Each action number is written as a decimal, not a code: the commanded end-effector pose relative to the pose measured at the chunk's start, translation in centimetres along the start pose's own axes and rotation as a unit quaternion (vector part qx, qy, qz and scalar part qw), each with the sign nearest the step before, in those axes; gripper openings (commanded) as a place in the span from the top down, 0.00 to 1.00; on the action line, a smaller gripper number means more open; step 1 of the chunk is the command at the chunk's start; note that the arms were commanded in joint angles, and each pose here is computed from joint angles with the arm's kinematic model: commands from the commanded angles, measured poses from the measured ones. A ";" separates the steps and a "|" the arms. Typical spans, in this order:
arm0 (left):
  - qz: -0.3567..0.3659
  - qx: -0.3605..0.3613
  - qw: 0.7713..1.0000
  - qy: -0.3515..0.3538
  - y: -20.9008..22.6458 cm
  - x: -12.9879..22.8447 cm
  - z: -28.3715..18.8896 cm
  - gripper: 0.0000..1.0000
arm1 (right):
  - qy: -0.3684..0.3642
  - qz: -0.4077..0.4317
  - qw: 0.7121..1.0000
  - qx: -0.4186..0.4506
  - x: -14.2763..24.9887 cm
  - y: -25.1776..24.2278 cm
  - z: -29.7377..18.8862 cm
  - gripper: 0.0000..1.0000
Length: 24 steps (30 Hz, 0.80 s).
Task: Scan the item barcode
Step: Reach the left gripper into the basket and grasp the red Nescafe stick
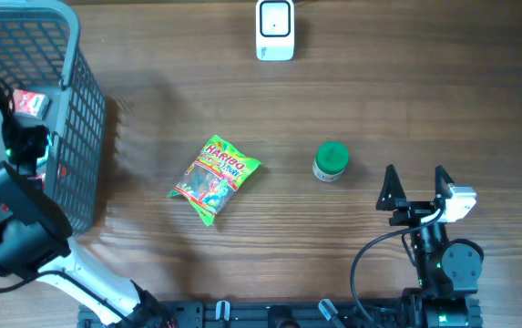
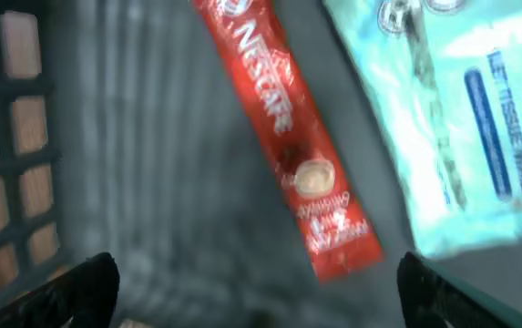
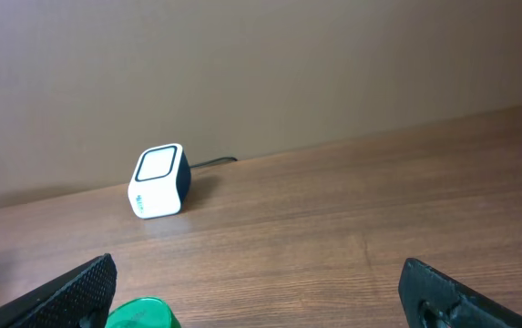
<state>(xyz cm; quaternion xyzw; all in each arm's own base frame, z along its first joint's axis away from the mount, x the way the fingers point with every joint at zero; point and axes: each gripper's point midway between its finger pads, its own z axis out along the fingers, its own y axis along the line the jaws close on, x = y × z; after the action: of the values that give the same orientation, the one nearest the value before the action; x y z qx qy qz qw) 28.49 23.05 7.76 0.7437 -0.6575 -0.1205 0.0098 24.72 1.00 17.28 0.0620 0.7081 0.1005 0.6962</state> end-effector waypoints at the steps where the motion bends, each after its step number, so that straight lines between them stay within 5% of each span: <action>1: -0.004 -0.035 0.999 -0.014 1.4 0.3 3.0 0.07 | -0.004 0.004 1.000 0.000 -0.1 0.0 0.0 0.00; 15: 0.001 -0.004 1.000 -0.028 0.9 1.5 8.7 0.10 | -0.004 0.004 1.000 0.000 -0.1 0.0 0.0 0.00; 19: 0.011 0.010 0.999 -0.035 0.2 1.2 8.7 0.36 | -0.004 0.004 1.000 0.000 -0.1 0.0 0.0 0.00; 24: 0.004 0.027 0.999 -0.037 -0.1 1.0 7.5 0.00 | -0.004 0.004 1.000 0.000 -0.1 0.0 0.0 0.00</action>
<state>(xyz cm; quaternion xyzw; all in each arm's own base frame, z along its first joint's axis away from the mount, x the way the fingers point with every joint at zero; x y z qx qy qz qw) 29.01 24.56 2.71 0.7418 -0.6530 -0.1283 -0.0828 24.72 1.00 17.28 0.0620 0.7081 0.1005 0.6962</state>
